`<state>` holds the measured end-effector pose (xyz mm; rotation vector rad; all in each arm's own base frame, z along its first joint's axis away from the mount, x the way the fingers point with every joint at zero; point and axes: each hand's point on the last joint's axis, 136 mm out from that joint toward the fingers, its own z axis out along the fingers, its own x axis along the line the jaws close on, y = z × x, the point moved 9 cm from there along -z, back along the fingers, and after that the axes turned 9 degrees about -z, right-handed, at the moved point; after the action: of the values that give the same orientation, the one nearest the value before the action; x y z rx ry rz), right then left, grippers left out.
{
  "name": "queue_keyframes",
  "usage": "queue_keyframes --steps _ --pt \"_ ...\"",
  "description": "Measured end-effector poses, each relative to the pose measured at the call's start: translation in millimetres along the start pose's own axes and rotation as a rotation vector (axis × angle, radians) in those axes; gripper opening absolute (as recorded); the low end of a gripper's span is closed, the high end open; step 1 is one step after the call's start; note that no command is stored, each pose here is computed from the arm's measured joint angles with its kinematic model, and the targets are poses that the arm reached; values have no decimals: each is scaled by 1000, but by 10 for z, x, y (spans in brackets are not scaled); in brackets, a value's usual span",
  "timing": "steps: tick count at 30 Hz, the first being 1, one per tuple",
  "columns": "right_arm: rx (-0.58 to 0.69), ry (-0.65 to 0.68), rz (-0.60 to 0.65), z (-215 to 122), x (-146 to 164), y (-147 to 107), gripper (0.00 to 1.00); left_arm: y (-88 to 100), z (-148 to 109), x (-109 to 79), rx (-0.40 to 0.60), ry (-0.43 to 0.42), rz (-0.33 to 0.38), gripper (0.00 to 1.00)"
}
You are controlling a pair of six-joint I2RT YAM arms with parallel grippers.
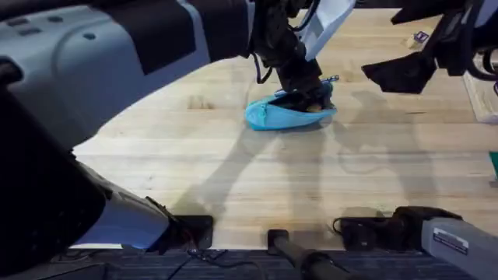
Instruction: Unzip the bag, pick up the pens from the table one at a time and place them inside, then zip the bag closed.
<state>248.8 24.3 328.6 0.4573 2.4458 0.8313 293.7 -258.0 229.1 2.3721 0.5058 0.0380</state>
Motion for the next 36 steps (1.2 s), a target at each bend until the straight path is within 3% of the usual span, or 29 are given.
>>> queue_keyframes --steps 8,18,26,30,33,34,36 --pt "0 0 0 0 0 0 998 -16 5 -25 12 -13 -58 42" --pt "1 2 1 0 3 -2 997 -33 145 -129 48 -42 -54 42" --pt "1 2 1 0 3 -2 997 -263 412 -49 180 -31 -93 42" --pt "1 2 1 0 3 -2 997 -389 427 -23 270 14 -108 42" --pt "1 2 1 0 3 -2 997 -391 425 -13 276 30 -103 52" --pt "1 2 1 0 3 -2 997 -391 425 -12 278 35 -97 134" --pt "1 2 1 0 3 -2 997 -390 426 -2 280 48 -93 413"
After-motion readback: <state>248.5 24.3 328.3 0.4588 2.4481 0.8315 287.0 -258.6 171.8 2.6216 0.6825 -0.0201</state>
